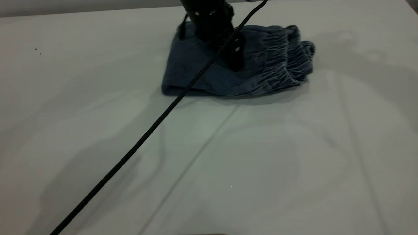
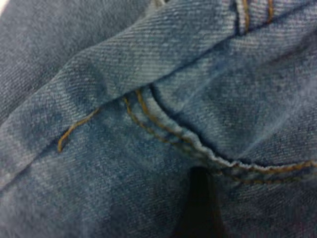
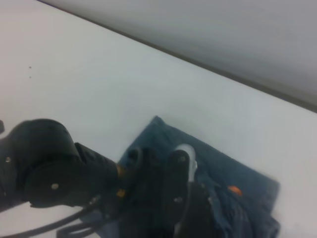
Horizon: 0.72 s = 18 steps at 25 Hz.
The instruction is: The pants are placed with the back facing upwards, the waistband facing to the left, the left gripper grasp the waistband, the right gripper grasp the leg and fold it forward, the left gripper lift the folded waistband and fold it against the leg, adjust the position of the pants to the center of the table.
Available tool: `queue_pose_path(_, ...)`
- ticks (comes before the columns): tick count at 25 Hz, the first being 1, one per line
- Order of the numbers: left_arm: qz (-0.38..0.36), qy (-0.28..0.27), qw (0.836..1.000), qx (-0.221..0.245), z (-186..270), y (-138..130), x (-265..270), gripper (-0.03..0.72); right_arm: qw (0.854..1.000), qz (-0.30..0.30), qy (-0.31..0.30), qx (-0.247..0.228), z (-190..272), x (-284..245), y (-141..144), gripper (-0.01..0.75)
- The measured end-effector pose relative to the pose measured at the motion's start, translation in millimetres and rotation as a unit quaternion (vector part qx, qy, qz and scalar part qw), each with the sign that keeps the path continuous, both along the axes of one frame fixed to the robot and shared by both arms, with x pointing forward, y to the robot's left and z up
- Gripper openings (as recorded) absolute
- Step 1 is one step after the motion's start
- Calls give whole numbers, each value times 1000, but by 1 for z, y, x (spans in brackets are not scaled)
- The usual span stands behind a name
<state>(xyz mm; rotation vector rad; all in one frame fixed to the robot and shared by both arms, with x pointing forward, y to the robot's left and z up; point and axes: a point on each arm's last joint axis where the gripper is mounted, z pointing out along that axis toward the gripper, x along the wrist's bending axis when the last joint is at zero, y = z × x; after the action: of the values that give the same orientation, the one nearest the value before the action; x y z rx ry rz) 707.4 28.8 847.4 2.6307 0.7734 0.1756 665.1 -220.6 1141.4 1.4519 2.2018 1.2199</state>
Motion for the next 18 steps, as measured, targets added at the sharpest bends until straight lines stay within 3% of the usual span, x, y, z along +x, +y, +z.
queue_pose_path(4,33,37,995,88,2,16,-5,515,1000,1,1,0,0,0,0,465)
queue_pose_path(8,70,65,986,136,1,26,-9,513,1000,0,4,1,0,0,0,465)
queue_pose_path(18,34,71,984,159,20,30,-13,512,1000,0,-15,4,18,-11,-1,465)
